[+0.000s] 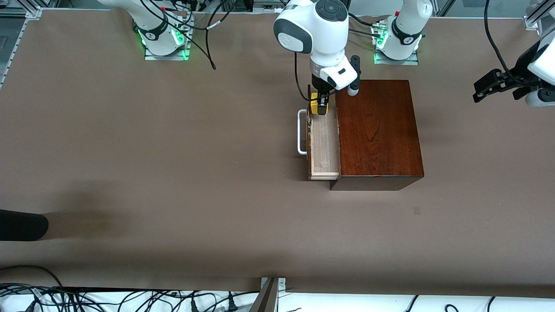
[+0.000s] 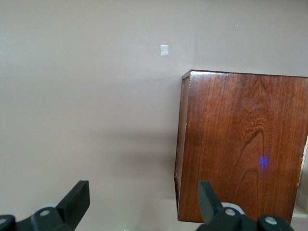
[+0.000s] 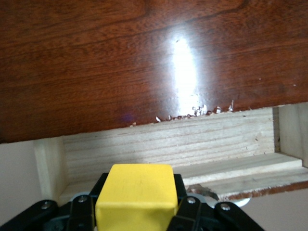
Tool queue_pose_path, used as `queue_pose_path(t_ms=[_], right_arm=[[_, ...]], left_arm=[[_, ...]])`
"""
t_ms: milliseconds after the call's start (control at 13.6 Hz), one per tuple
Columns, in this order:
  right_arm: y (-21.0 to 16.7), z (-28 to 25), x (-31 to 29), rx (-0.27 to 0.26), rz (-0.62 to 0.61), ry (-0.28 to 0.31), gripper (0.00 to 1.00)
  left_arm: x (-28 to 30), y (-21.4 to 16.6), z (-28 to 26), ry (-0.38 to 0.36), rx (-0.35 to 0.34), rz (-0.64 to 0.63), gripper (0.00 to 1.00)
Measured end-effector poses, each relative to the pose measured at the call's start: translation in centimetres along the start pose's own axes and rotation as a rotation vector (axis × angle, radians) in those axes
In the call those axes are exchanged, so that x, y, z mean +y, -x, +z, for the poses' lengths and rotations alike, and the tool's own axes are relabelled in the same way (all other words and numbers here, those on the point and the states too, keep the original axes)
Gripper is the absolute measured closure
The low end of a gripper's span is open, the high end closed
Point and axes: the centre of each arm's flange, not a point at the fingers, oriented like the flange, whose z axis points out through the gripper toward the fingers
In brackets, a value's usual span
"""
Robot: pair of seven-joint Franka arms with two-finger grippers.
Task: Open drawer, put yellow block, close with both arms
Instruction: 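Carry the cube over the open drawer and lower it inside, then open the right gripper to release the cube into the drawer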
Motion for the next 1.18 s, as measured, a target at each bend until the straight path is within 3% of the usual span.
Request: queue_pose_path(t_ms=[811, 1180], right_arm=[[-0.6, 4.4, -0.1, 0.026, -0.019, 0.026, 0.44], [-0.5, 5.5, -0.1, 0.007, -0.039, 0.041, 0.44]], left_arm=[[0.1, 0.0, 0.0, 0.000, 0.000, 0.002, 0.00], [0.2, 0.1, 0.0, -0.001, -0.004, 0.003, 0.00]])
